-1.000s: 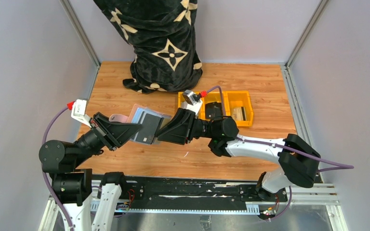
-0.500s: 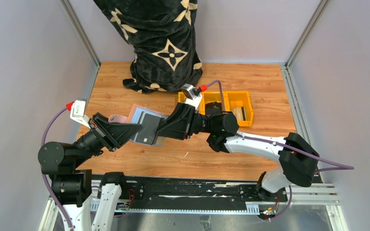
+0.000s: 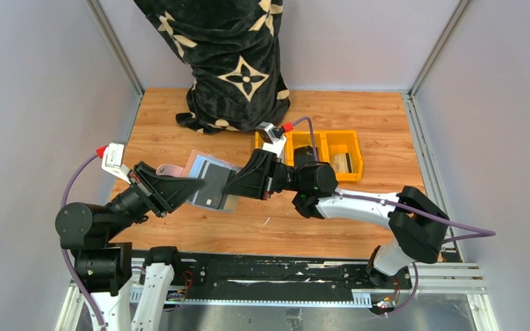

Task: Take the credit cards out of the card holder
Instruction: Remove the credit card from the card holder.

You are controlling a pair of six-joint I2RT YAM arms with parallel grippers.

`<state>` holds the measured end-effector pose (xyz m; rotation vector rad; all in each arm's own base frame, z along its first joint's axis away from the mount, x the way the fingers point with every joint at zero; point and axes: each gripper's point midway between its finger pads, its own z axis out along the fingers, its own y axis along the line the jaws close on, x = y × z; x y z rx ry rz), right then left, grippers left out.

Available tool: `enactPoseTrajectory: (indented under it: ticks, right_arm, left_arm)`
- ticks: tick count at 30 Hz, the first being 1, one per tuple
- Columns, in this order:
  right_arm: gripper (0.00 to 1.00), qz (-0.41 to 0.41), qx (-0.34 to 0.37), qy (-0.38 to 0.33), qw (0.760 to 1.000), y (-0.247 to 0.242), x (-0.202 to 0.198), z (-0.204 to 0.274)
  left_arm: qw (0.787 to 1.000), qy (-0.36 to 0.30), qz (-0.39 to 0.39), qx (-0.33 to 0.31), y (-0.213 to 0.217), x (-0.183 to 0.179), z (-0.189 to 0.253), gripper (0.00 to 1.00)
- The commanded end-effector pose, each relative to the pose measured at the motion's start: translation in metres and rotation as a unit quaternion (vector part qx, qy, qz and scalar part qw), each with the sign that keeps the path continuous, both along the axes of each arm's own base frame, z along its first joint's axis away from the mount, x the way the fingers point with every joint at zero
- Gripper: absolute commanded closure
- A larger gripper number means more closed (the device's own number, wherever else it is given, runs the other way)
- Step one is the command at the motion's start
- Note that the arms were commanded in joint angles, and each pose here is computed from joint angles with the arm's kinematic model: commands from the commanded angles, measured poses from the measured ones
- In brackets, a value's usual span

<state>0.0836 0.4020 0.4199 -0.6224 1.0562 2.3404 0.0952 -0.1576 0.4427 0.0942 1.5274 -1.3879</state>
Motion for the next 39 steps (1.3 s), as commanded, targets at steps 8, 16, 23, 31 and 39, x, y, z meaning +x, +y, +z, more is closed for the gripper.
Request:
enactPoseTrajectory:
  ticks: [8,16,23,31,39]
  right_arm:
    - [1.00,-0.011,0.039,-0.026,0.999,-0.028,-0.012,0.010]
    - [0.85,-0.007,0.045,-0.037,0.998,-0.032,-0.017,0.015]
    - [0.75,-0.010,0.063,-0.049,0.997,-0.035,-0.019,0.029]
    - [0.86,-0.009,0.065,-0.041,0.997,-0.030,-0.016,0.032]
    - [1.00,-0.010,0.060,-0.033,0.998,-0.027,-0.012,0.029]
  left_arm:
    - [1.000,-0.014,-0.016,-0.002,-0.003,-0.005,0.009,0.90]
    - [1.000,-0.011,-0.014,-0.001,-0.002,-0.005,0.009,0.95]
    - [1.000,-0.009,-0.013,-0.001,-0.002,-0.004,0.007,0.98]
    - [1.000,-0.005,-0.012,-0.001,-0.002,-0.004,0.004,0.98]
    - [1.000,-0.003,-0.011,0.006,-0.002,-0.005,-0.003,0.98]
